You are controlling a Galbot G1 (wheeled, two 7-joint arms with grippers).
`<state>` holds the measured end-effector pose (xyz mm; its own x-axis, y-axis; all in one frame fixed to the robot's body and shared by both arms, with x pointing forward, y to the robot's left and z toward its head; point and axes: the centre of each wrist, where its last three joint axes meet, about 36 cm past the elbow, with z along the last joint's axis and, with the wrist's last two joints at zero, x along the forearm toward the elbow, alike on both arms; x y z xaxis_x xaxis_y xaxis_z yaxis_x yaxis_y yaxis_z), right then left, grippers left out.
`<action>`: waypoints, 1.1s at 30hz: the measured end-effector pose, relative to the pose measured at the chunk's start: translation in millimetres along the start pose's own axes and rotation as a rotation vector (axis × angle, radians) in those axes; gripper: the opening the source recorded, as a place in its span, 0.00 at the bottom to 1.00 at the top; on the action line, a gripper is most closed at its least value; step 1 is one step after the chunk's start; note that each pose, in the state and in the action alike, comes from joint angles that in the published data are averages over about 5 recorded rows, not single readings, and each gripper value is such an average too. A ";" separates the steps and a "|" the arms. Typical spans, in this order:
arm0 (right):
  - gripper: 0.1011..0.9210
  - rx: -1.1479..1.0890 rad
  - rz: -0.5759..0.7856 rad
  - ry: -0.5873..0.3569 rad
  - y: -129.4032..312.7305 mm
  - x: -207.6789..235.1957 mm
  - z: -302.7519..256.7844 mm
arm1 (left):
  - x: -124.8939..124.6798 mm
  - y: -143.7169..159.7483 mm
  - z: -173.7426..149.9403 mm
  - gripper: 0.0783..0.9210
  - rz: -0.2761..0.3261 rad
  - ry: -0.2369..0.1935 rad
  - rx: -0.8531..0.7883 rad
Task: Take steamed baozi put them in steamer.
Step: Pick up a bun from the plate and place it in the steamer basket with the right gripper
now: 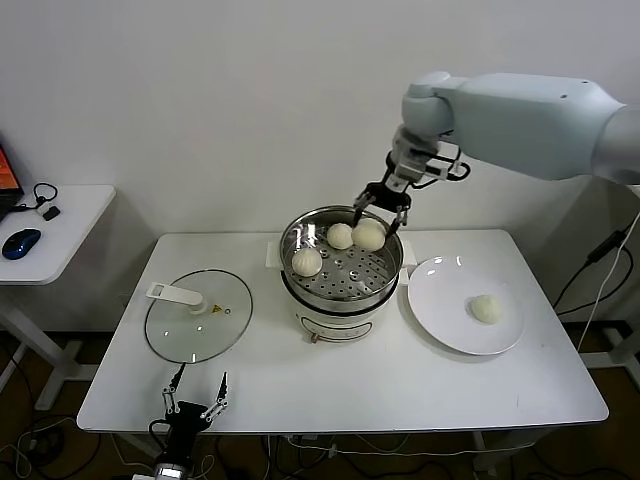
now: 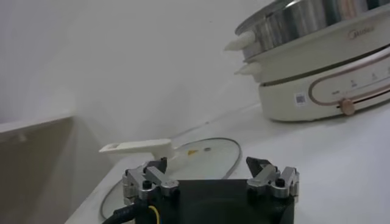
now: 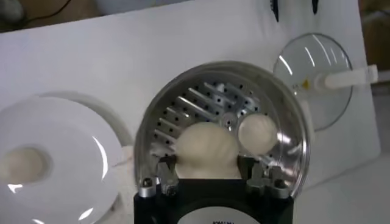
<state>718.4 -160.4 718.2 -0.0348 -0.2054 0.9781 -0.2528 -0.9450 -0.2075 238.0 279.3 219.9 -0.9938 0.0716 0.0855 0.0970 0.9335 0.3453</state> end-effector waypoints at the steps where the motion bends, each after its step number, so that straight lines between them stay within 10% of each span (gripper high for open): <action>1: 0.69 0.014 -0.006 -0.004 -5.1 -4.8 -0.3 | 0.2 -0.6 -0.2 0.88 -0.001 0.000 0.001; 33: 0.75 0.124 -0.144 -0.094 -45.0 -110.5 -12.2 | -0.5 -0.6 -0.9 0.88 -0.022 -0.005 0.005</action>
<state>721.8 -92.1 619.7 0.0851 -0.0832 0.9929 -0.1275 -0.9892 -0.0719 238.5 278.4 220.5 -0.9959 0.0532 0.0730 0.0751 0.9364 0.3427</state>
